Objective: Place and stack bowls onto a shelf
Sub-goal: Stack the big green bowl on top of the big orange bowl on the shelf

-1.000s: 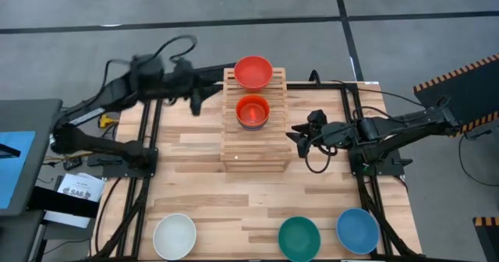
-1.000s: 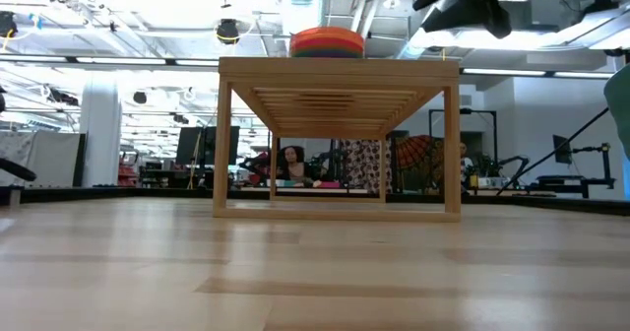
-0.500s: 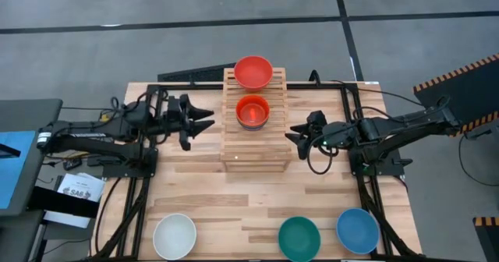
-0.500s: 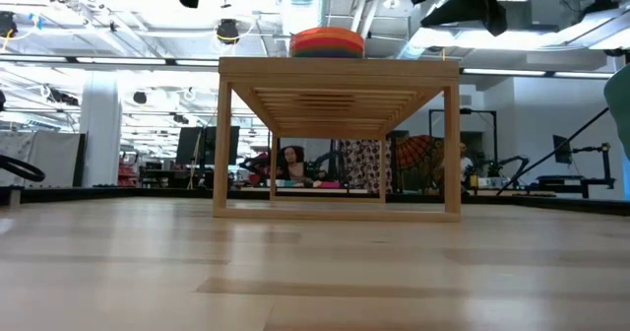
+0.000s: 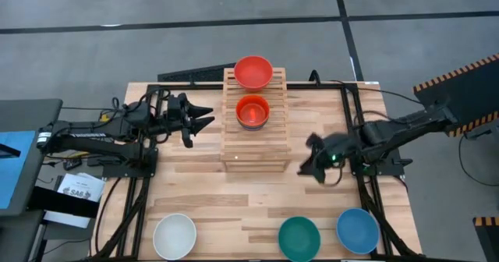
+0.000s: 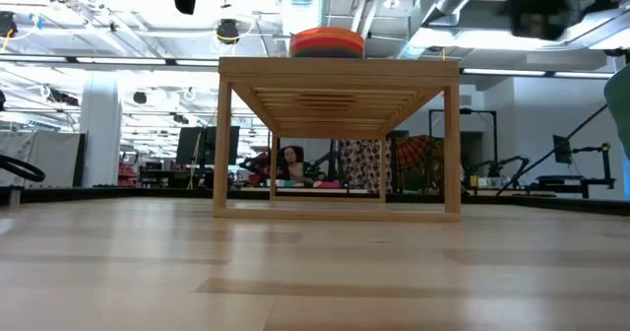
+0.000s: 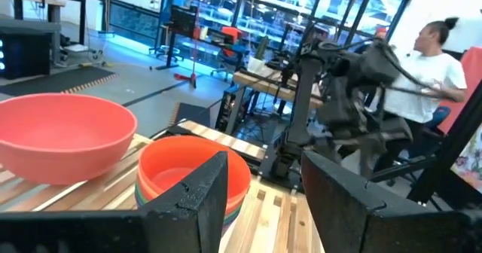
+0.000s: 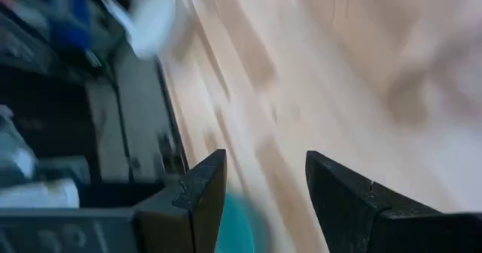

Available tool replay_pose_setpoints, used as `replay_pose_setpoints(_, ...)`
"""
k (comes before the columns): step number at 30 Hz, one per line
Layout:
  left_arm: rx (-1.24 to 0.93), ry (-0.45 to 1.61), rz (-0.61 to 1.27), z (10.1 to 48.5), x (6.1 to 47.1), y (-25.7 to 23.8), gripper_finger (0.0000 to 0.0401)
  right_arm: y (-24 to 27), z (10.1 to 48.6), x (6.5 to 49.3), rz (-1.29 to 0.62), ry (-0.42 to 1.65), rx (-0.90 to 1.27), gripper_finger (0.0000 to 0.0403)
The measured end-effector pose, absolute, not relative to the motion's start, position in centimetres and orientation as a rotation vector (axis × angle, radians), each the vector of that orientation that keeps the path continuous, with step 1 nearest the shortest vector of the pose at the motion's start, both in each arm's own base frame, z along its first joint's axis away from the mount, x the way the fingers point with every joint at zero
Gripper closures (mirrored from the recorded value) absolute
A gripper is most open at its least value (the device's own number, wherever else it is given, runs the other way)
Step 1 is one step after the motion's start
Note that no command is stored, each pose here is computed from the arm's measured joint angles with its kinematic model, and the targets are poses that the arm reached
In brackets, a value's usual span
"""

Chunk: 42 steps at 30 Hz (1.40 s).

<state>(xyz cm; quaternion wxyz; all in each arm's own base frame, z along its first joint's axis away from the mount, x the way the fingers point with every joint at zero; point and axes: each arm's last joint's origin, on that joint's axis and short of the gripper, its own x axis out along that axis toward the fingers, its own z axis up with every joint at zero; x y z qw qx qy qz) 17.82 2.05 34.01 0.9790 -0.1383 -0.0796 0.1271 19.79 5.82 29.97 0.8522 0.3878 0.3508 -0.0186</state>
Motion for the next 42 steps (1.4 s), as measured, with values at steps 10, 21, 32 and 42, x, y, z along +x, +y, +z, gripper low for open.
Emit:
replay_pose_setpoints(10,-0.305,-0.164,0.254,34.0,17.8,2.0,0.0248,13.7,24.2,20.7,-0.063,1.143,0.84,0.0195)
replay_pose_setpoints(21,-0.305,-0.165,0.254,34.0,17.8,2.0,0.0248,18.3,18.7,22.5,-0.053,1.333,0.861,0.0195)
replay_pose_setpoints(32,-0.306,-0.164,0.254,34.0,17.8,2.0,0.0248,18.7,16.4,23.0,-0.127,1.393,0.855,0.022)
replay_pose_setpoints(42,-0.301,-0.167,0.26,34.0,17.8,2.1,0.0248,17.5,20.9,22.6,0.06,1.283,0.913,0.0379)
